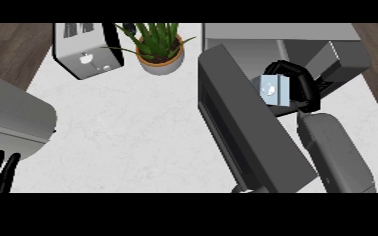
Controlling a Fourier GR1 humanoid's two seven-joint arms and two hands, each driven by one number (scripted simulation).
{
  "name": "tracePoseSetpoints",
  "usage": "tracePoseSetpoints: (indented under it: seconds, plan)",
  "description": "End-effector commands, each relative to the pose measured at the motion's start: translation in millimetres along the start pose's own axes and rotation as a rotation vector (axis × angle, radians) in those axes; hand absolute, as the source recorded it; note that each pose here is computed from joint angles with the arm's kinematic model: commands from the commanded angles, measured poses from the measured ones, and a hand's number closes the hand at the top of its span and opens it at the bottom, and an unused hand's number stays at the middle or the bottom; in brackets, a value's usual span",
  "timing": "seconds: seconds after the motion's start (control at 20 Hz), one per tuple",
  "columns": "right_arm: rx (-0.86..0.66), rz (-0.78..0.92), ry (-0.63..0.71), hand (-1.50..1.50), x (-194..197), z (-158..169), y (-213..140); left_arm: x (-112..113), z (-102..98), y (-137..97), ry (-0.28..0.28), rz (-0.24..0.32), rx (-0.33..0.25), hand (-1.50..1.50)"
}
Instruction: Pick up the milk, place it into the microwave and close the microwave
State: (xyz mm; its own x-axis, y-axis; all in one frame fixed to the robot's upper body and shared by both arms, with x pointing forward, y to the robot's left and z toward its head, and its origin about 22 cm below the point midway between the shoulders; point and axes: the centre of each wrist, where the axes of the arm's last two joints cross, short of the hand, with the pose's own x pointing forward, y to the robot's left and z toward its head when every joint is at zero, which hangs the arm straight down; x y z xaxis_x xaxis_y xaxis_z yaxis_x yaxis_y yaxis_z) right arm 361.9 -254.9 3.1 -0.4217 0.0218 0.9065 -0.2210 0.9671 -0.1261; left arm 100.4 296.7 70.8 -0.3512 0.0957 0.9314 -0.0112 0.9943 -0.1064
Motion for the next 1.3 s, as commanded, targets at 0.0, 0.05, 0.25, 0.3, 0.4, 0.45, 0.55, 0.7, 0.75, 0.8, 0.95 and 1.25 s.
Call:
tracePoseSetpoints:
  seconds: [0.0,0.05,0.25,0.3,0.4,0.45,0.55,0.7,0.75,0.8,0.95,1.25]
  plan:
    - [0.011,0.036,0.032,1.50,-9,-28,16,-10,4,-2,-0.006,0.002,-0.005,-1.50]
    - [0.000,0.036,0.025,1.50,8,-52,7,-5,-1,-2,-0.007,-0.017,0.012,-1.50]
    - [0.013,0.028,0.046,1.50,-4,-69,36,-12,1,3,-0.006,-0.008,-0.012,-1.50]
    - [0.009,0.035,0.051,1.50,-7,-70,38,11,-3,12,0.002,-0.017,-0.010,-1.50]
    - [0.006,0.067,0.038,1.50,-5,-77,22,-6,-5,-2,-0.003,0.017,-0.029,-1.50]
    - [0.007,0.060,0.046,1.50,-2,-82,20,-11,5,-9,0.002,0.023,-0.044,-1.50]
    - [0.001,0.094,0.039,1.50,-1,-91,35,-2,-6,8,-0.008,0.009,-0.048,-1.50]
    - [-0.004,0.123,0.033,1.50,-2,-92,31,-6,-1,-1,-0.013,0.029,-0.067,-1.50]
    - [-0.011,0.128,0.027,1.50,9,-108,38,-16,-17,3,-0.003,0.014,-0.069,-1.50]
    - [-0.016,0.139,0.021,1.50,0,-99,48,-13,-21,5,-0.021,0.011,-0.073,-1.50]
    - [-0.047,0.195,0.011,1.50,12,-112,32,-14,-15,6,-0.017,0.023,-0.100,-1.50]
    - [-0.077,0.287,0.007,1.50,10,-109,24,-12,-26,-6,-0.032,0.048,-0.127,-1.50]
